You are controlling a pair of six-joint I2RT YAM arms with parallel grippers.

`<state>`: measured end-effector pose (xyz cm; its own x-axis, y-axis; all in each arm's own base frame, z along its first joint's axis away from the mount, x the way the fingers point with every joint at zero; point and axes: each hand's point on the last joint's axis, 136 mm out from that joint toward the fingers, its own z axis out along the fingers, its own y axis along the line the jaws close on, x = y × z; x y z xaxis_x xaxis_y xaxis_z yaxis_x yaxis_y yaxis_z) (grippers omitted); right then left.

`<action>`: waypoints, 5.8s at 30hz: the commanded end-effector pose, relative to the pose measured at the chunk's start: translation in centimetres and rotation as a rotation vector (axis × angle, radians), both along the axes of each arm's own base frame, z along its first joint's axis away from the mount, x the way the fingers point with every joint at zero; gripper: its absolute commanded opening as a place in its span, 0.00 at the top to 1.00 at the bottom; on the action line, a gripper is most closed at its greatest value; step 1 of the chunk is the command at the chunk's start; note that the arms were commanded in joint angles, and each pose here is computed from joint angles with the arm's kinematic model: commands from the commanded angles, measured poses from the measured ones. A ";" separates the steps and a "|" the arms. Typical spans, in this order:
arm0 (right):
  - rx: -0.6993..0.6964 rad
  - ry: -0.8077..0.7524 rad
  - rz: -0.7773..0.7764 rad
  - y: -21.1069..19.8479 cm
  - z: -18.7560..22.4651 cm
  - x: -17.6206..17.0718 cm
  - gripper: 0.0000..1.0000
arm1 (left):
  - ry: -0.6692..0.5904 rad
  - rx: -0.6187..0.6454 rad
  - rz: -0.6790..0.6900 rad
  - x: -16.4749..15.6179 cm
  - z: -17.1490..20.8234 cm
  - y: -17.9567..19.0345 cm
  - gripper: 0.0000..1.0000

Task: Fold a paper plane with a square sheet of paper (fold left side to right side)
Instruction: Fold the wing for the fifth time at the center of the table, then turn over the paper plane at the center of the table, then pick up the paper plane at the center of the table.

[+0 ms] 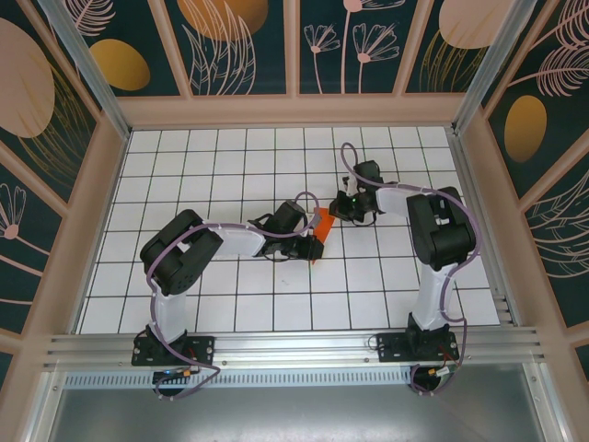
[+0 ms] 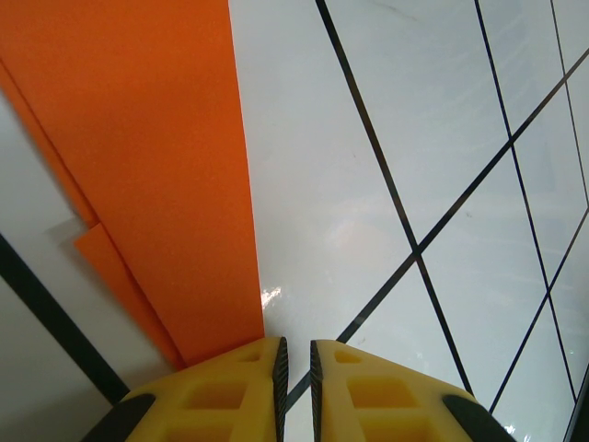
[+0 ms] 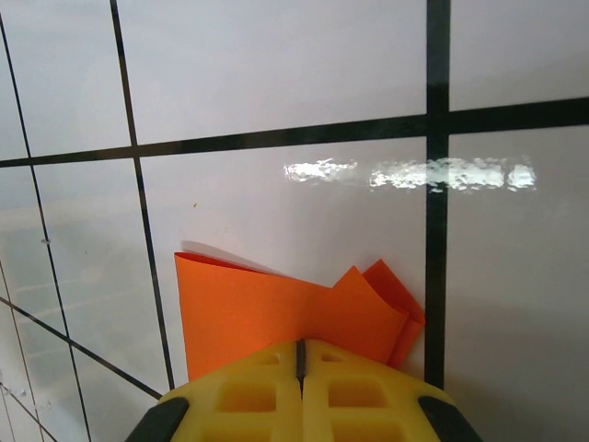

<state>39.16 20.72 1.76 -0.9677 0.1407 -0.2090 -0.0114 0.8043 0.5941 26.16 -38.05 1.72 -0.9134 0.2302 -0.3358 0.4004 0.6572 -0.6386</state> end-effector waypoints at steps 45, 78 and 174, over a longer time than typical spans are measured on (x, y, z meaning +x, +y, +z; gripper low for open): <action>-0.089 0.020 -0.021 0.3 -1.8 -2.6 0.88 | 0.160 0.179 -0.047 -4.8 -5.0 3.5 0.82; -0.055 0.001 -0.020 0.4 -1.0 -1.7 0.87 | 0.187 0.138 -0.109 -10.1 -2.9 5.1 0.82; -0.374 -0.013 0.093 5.7 2.7 -10.8 0.44 | -0.696 0.141 0.744 3.5 19.4 20.1 0.10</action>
<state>27.74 25.71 4.00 -0.9731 -0.0384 -0.2273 -0.0995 0.9594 0.2639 29.72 -18.50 21.07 -0.4677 -0.2421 -0.8501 0.1235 0.9344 -0.3340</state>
